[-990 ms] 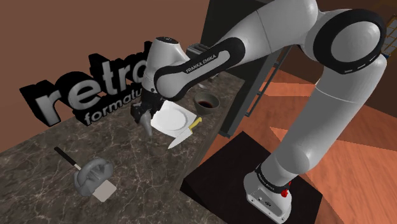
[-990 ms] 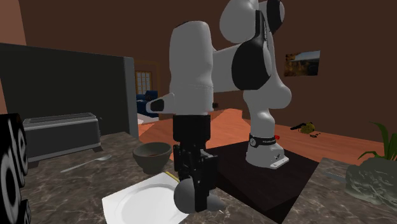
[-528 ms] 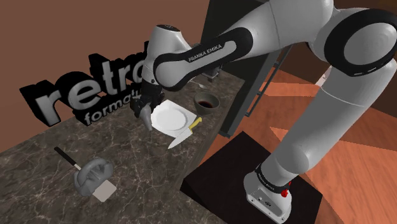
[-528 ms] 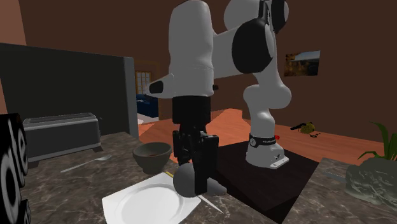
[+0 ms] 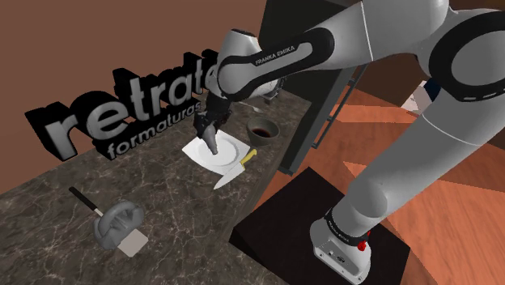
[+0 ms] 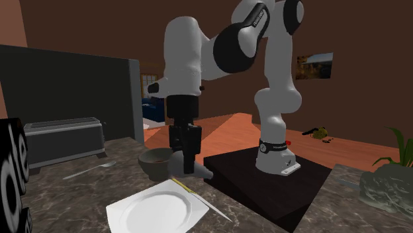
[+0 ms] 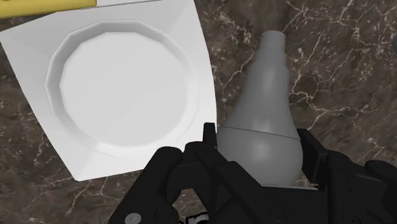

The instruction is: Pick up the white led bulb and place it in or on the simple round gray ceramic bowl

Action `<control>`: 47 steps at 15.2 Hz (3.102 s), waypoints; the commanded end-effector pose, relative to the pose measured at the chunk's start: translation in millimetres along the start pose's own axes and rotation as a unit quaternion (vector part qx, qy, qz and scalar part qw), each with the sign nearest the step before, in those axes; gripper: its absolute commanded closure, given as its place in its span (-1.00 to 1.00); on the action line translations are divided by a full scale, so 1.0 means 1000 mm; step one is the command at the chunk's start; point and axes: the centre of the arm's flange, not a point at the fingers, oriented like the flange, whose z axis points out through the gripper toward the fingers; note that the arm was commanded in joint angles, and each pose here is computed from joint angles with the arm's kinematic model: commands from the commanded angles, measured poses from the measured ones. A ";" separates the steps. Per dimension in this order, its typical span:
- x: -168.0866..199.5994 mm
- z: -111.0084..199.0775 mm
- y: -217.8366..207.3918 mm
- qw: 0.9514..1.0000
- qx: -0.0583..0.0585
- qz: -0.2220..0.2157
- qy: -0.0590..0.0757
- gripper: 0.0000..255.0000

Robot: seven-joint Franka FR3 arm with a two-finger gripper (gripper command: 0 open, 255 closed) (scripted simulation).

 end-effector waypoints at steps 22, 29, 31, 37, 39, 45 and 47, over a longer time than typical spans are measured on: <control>0.000 -0.060 0.297 1.000 0.000 -0.001 0.000 1.00; -0.002 -0.047 0.337 1.000 0.000 -0.001 0.000 1.00; -0.003 -0.037 0.339 1.000 0.000 -0.001 0.000 1.00; -0.006 -0.005 0.344 1.000 0.000 -0.001 0.000 1.00; -0.007 0.009 0.347 1.000 0.000 -0.001 0.000 1.00; -0.007 0.009 0.347 1.000 0.000 -0.001 0.000 1.00; -0.007 0.009 0.347 1.000 0.000 -0.001 0.000 1.00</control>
